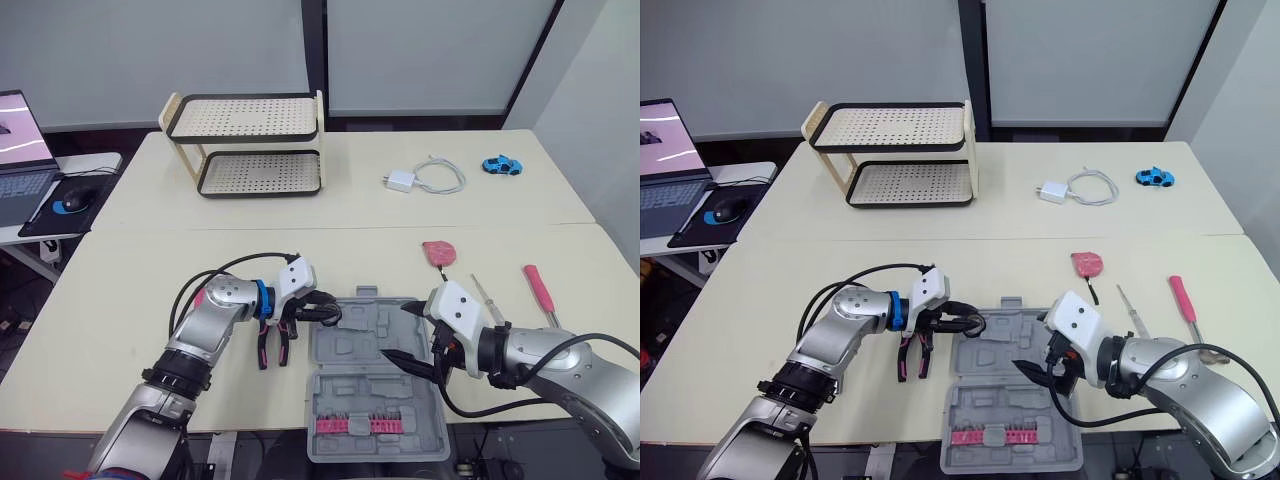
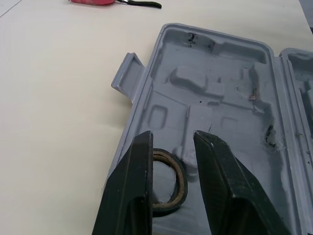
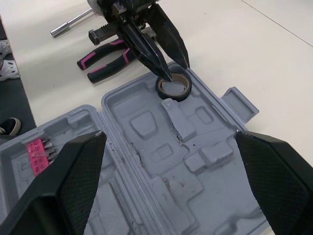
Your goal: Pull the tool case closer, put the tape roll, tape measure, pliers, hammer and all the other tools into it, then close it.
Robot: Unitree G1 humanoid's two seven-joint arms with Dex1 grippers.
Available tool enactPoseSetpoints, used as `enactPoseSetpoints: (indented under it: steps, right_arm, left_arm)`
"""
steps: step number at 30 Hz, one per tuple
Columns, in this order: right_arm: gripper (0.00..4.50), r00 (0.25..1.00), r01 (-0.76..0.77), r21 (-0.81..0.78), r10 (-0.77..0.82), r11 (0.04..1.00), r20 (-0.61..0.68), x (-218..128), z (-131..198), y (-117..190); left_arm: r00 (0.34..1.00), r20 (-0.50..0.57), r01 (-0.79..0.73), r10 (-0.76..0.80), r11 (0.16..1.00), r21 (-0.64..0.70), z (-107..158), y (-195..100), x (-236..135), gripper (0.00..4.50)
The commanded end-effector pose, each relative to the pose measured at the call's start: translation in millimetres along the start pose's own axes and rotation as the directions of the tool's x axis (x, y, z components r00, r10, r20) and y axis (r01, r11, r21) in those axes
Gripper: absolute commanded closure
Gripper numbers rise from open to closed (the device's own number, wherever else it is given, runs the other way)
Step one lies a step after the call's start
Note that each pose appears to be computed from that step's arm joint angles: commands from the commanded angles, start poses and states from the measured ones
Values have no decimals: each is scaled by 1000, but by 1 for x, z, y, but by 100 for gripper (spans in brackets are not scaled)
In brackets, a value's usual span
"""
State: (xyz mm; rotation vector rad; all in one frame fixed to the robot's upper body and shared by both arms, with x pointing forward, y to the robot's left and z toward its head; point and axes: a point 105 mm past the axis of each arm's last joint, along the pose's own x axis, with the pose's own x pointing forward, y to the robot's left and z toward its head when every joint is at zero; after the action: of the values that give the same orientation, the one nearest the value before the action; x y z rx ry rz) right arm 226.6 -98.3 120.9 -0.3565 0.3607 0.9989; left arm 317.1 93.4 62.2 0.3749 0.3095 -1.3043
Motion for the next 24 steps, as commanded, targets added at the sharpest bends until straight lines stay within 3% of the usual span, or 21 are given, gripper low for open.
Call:
enactPoseSetpoints:
  steps: [1,16,24]
  right_arm:
    - [0,999,10,-38,-8,999,42,-2,11,0]
    - [0,999,5,-34,-3,999,41,-3,15,1]
    - [0,999,6,-42,-4,999,47,-4,17,0]
  left_arm:
    - [1000,0,7,-7,999,44,-1,0,6,321]
    - [996,-87,3,-7,999,-38,-38,2,15,321]
    - [999,-51,-1,0,1000,-28,-26,6,5,321]
